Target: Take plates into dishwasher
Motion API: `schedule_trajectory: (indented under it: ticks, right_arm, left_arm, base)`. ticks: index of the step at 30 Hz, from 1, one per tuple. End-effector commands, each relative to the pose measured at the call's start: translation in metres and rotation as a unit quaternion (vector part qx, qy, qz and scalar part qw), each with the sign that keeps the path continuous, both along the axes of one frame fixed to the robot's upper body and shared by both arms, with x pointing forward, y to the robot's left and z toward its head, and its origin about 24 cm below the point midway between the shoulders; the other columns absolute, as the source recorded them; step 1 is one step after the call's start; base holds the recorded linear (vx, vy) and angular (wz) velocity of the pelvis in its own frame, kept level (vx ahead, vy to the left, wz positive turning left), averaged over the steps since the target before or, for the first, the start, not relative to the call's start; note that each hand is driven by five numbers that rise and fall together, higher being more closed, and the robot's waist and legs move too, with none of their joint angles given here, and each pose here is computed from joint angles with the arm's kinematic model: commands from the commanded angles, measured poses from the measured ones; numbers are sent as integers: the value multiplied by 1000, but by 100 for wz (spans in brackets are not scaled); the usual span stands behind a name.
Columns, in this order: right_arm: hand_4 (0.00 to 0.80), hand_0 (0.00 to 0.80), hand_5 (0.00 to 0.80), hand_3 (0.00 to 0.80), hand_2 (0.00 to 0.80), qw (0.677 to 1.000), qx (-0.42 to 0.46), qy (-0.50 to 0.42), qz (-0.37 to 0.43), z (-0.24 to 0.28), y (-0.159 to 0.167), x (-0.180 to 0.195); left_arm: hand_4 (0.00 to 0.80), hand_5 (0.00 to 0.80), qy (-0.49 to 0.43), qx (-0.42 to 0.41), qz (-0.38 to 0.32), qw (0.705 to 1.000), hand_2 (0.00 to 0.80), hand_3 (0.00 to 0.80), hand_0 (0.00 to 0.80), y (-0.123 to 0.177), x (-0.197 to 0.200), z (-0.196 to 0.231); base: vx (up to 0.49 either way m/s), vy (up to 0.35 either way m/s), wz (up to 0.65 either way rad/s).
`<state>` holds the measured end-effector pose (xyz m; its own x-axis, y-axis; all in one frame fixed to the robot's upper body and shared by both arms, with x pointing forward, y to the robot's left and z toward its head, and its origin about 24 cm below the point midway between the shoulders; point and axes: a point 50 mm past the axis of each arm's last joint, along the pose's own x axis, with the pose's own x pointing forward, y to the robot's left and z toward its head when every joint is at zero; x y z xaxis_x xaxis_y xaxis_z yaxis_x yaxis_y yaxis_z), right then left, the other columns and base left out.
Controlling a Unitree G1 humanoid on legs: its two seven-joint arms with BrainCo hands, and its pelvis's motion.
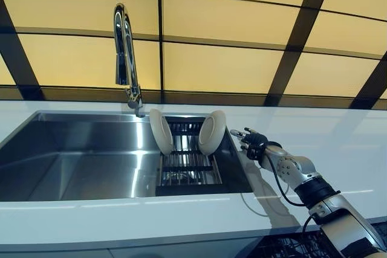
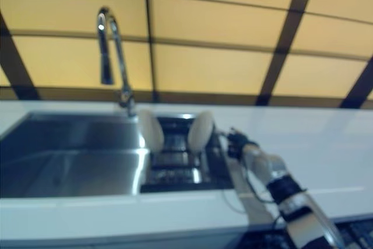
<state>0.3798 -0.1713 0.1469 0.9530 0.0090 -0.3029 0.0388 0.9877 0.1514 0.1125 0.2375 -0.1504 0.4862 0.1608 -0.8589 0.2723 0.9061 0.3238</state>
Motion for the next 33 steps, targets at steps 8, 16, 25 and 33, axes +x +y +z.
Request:
schedule_trajectory:
  ticks: [8,16,25,33]
  right_arm:
    - [0,0,0,0,0,994,-8,-110,-26,67,-5,14]
    - [0,0,0,0,0,992,-14,-119,-30,72,-7,14]
    - [0,0,0,0,0,993,-15,-113,-36,73,-8,16]
    - [0,0,0,0,0,993,-16,-105,-40,72,-9,18]
  left_arm:
    - [0,0,-14,17,-33,999,0,0,0,7,15,6]
    - [0,0,-20,13,-35,999,0,0,0,6,17,7]
    - [0,0,-22,9,-44,999,0,0,0,2,17,7]
    - [0,0,-18,8,-49,999,0,0,0,1,18,6]
  base:
    - [37,-22,1]
    - [35,-36,2]
    - [29,-33,3]
    - [15,-16,4]
